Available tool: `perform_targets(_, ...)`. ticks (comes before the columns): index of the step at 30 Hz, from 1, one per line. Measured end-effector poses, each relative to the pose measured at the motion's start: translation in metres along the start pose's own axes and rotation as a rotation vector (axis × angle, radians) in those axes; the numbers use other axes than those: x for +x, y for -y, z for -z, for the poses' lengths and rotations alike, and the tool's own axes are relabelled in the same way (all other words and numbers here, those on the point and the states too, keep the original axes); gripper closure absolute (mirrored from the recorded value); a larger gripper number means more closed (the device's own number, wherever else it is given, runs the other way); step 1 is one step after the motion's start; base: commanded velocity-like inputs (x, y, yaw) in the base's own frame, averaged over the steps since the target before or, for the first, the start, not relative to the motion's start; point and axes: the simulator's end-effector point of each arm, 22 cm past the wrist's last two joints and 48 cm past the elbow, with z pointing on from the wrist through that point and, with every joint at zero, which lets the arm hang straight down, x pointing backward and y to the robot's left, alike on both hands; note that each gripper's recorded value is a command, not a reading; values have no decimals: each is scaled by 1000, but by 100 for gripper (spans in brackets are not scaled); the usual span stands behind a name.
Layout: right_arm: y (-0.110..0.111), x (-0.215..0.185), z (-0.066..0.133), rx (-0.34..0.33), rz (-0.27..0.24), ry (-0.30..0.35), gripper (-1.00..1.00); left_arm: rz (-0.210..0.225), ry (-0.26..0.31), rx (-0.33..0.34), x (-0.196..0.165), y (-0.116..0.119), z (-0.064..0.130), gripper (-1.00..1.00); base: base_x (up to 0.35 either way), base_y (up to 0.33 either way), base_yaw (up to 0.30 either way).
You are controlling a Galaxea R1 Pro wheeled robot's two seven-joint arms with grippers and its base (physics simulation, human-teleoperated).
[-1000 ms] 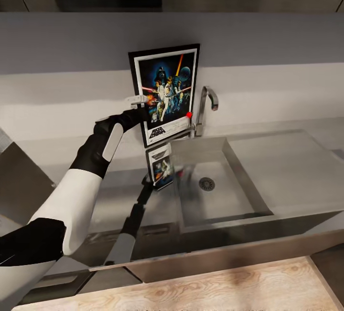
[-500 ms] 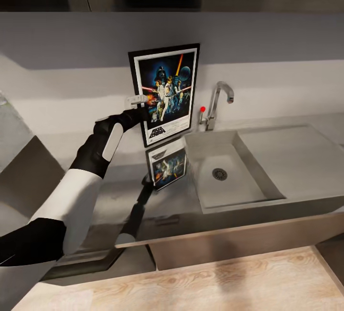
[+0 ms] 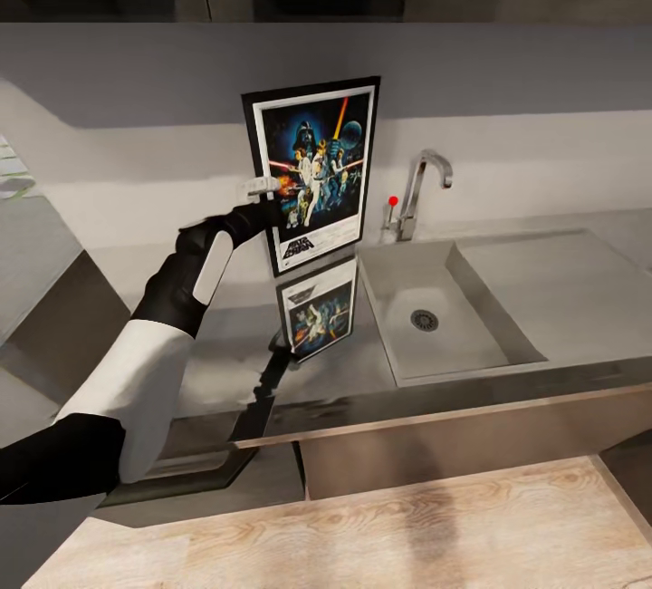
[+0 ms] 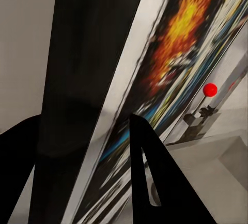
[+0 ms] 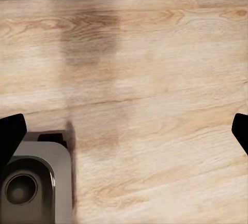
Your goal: Pick up the poster from the kitchen countertop and hang it on one of the wall nails in the kitchen.
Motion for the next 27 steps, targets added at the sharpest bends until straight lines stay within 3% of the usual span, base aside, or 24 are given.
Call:
perform_targets(10, 0, 0, 0, -1, 1, 1, -100, -2, 11, 6, -5, 3, 1, 100, -20, 0, 0)
perform_targets(27, 0, 0, 0, 0, 0, -1, -100, -6, 22, 14, -11, 7, 2, 100, -184, 0, 0)
